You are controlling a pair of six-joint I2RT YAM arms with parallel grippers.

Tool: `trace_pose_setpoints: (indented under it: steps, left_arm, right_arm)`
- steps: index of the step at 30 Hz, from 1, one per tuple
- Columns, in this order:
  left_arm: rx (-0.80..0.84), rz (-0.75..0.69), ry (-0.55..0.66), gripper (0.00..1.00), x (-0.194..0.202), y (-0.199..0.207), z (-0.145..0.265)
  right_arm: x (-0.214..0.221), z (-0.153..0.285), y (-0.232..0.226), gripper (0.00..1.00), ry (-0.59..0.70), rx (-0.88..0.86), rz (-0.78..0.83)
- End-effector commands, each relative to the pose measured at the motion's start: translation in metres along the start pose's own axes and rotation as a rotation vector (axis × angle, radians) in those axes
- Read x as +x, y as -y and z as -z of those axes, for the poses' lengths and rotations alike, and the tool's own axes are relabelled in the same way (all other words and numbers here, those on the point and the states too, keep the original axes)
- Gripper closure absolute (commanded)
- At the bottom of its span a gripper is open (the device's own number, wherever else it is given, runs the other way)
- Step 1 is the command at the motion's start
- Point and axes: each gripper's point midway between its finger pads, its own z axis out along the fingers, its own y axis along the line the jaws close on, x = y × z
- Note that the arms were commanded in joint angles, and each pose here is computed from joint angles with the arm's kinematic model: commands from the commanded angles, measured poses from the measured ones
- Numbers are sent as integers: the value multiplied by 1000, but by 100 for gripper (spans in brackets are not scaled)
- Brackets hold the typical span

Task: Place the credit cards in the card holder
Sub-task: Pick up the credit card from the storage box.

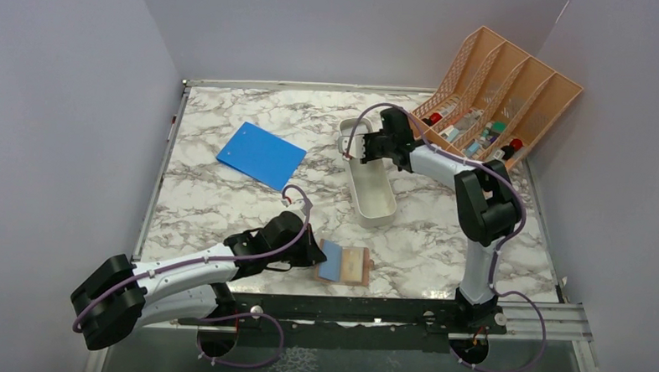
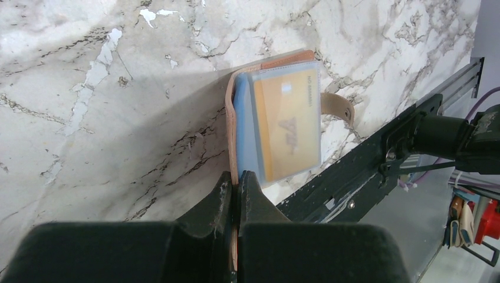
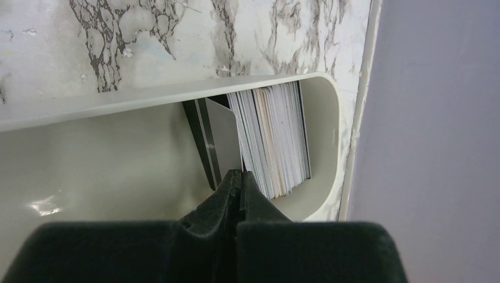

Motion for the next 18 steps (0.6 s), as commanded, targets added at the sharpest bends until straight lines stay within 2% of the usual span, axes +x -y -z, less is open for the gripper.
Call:
trace_pose_setpoints:
  steps: [1,11,18]
  left_arm:
    - [21,0,8,99,-3,3,-3]
    - [-5,4,27,99,-3,-5,-4]
    - [-24,3,25,99,-2,-10,-12]
  right_arm:
    - [-14,27,38,99,8,75,33]
    - [-20,47,40,99,3,108,-20]
    - [-38,69,49,99,48,160,-115]
